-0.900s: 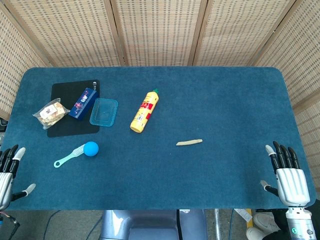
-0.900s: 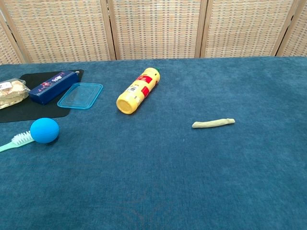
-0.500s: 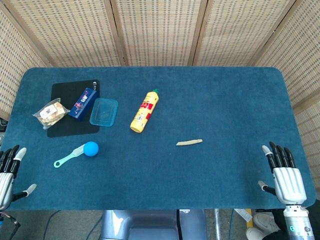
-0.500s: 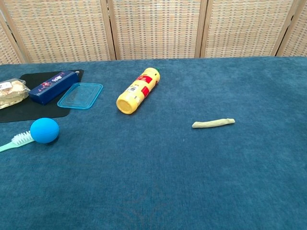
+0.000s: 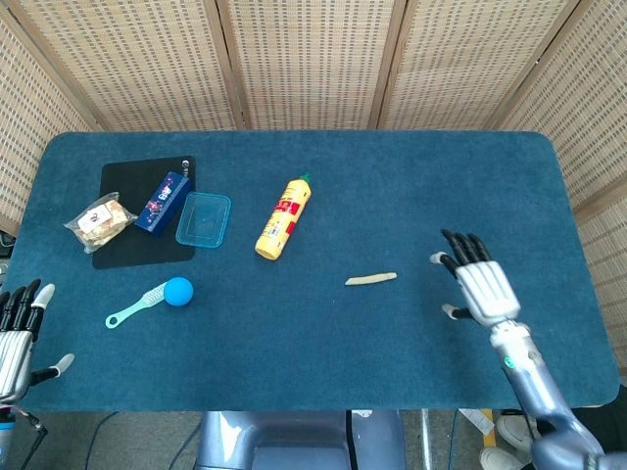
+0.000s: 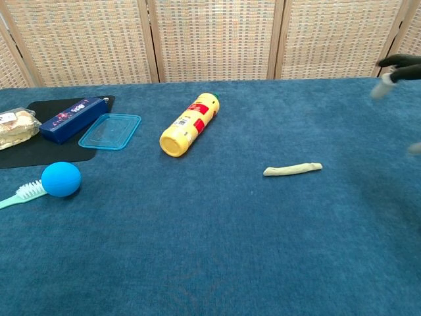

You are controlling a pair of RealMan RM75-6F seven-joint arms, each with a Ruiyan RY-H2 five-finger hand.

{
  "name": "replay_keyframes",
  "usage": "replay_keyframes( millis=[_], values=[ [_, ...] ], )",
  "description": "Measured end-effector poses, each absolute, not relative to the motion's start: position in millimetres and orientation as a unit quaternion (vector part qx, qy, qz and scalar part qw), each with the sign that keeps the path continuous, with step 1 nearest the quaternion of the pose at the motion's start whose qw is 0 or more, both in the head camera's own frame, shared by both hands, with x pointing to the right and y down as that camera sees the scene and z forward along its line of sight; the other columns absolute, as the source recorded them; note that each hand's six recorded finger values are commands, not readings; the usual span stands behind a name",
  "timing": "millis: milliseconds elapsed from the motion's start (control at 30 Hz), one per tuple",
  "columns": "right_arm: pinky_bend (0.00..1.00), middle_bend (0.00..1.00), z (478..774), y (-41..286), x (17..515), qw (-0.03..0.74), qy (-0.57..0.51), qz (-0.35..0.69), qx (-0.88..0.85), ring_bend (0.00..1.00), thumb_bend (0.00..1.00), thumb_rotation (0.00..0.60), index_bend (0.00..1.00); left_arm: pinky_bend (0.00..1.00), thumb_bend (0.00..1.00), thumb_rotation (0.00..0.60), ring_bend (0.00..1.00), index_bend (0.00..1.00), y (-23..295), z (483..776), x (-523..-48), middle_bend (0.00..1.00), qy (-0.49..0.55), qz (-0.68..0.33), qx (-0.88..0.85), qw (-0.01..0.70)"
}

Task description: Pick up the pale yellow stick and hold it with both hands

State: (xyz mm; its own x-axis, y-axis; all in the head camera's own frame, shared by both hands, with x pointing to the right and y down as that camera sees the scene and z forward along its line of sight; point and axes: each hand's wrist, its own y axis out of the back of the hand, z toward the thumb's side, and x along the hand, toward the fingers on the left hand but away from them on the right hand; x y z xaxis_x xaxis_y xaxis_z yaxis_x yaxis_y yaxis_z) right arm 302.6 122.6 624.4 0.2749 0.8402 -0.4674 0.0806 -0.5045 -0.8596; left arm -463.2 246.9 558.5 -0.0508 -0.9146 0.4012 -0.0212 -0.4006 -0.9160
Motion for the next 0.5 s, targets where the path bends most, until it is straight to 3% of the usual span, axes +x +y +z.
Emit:
replay_keyframes(
  millis=[133,500],
  values=[
    [0.0,0.0,648.4,103.3,274.6,0.346,-0.317,0.505,-0.724,0.0,0.33,0.6,0.42,0.0,0.0,0.6,0.0,0.0,243.8,565.6,-465.5,0.0,0.4,-0.613,-0.575,0.366],
    [0.0,0.0,715.9,86.8,230.5,0.264,-0.299,0.535,-0.745,0.0,0.38,0.6,0.48,0.0,0.0,0.6,0.0,0.0,233.4,573.0,-479.5,0.0,0.412,-0.631,-0.556,0.349]
  ],
)
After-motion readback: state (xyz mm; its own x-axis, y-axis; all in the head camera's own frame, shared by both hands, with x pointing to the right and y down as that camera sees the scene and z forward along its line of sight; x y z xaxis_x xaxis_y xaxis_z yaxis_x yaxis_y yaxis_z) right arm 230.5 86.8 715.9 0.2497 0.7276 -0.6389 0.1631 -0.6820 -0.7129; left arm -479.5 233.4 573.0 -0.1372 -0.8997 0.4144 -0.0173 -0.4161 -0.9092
